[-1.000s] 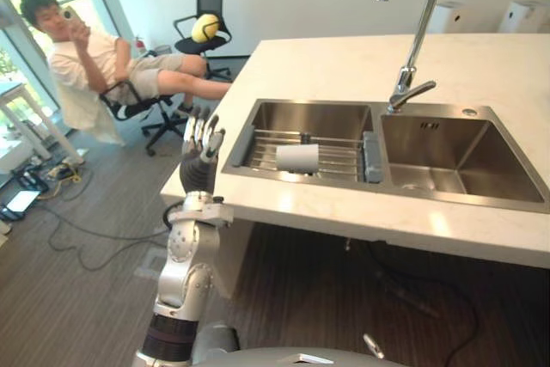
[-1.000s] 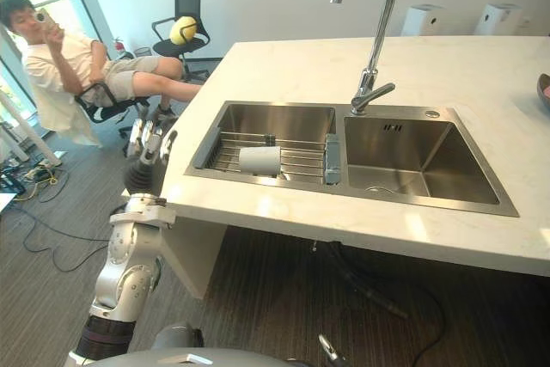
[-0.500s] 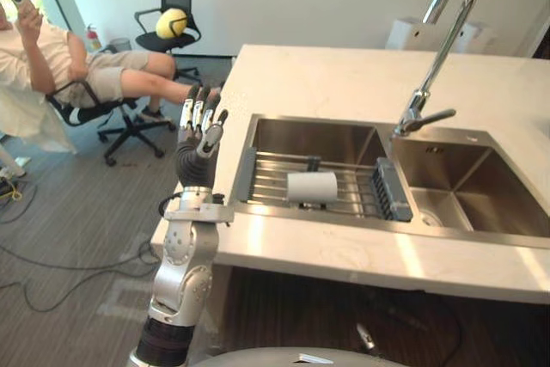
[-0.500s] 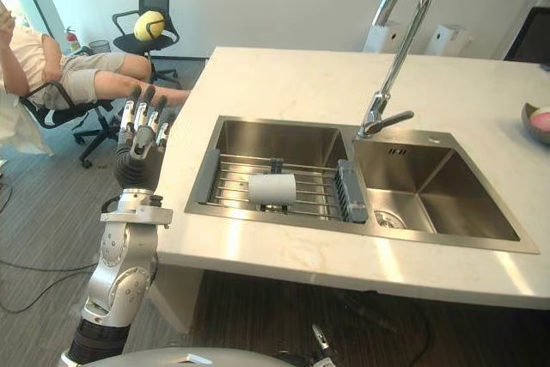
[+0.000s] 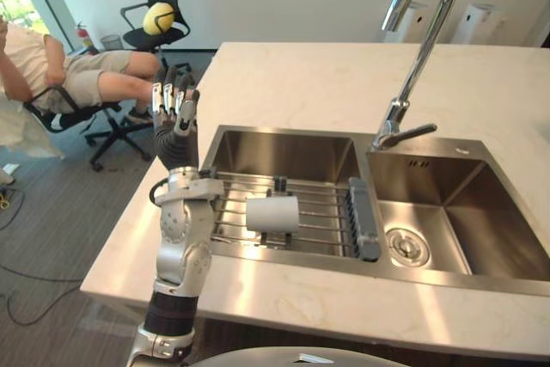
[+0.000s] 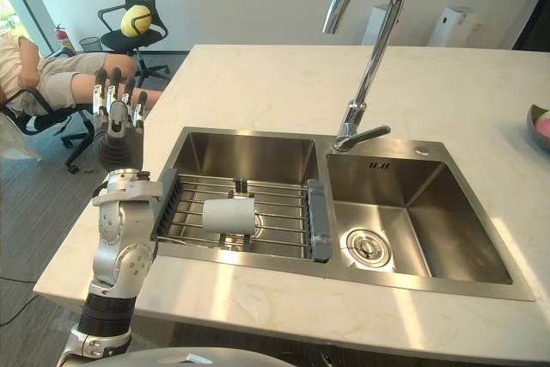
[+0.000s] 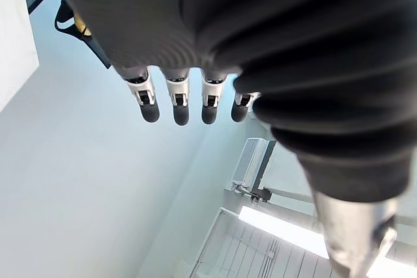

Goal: Walk over to the sink, pick up the cup, carry it to the dishwasher, place the cup inside the dishwasher, then close the dishwasher door

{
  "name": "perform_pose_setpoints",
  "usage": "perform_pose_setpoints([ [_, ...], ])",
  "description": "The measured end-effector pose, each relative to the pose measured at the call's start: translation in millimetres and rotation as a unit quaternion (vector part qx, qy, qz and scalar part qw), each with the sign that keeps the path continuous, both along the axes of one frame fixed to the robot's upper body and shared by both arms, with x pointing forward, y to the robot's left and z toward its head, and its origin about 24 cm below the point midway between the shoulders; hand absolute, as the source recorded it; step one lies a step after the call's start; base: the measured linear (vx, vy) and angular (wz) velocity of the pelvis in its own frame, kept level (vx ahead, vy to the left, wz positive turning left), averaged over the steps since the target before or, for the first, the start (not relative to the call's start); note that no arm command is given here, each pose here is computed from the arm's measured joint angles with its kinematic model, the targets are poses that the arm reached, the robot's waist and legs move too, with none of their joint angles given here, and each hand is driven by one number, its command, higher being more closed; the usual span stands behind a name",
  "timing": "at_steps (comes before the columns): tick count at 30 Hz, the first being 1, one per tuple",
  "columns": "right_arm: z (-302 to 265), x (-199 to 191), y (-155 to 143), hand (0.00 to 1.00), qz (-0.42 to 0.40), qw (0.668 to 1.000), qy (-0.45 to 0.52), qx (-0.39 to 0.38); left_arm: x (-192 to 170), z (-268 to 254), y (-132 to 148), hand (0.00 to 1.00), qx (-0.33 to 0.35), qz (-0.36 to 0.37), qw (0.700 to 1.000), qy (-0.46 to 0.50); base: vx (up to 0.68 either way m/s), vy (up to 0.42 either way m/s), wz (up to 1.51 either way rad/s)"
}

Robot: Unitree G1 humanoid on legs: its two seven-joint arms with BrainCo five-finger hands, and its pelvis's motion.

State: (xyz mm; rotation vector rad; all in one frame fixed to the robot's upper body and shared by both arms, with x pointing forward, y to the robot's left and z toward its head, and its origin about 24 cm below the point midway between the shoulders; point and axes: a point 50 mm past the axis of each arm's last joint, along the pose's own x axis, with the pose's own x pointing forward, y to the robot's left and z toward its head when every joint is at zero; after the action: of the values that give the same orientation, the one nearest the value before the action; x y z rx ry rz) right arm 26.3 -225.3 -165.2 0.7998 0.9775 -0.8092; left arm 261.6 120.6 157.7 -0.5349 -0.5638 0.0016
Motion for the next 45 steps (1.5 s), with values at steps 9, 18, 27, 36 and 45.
perform_pose_setpoints([
  [9,-2.2,-1.6,10.6,0.00,-0.022,0.999,-0.005,0.023,4.8,-33.4,-31.6,0.00,0.375,-0.022,0.926,0.040,-0.03,0.054,-0.08],
  [18,-1.4,-4.9,3.9,0.00,-0.035,0.999,-0.015,0.030,2.1,-37.7,-31.2,0.00,0.512,-0.002,0.859,0.004,-0.03,0.031,0.08],
  [27,-0.4,-3.0,-0.1,0.00,-0.062,0.997,-0.027,0.035,-1.2,-29.7,-50.0,0.00,0.575,0.001,0.815,-0.072,0.00,0.000,0.00],
  [36,0.6,2.1,-3.3,0.00,-0.069,0.996,-0.036,0.036,-5.8,-52.1,-74.2,0.00,0.645,-0.108,0.751,-0.089,-0.01,-0.004,-0.05],
  [45,1.7,13.9,-5.4,0.00,-0.084,0.994,-0.053,0.042,-1.6,-89.5,-60.7,0.00,0.697,-0.146,0.701,-0.020,-0.01,-0.009,-0.12],
])
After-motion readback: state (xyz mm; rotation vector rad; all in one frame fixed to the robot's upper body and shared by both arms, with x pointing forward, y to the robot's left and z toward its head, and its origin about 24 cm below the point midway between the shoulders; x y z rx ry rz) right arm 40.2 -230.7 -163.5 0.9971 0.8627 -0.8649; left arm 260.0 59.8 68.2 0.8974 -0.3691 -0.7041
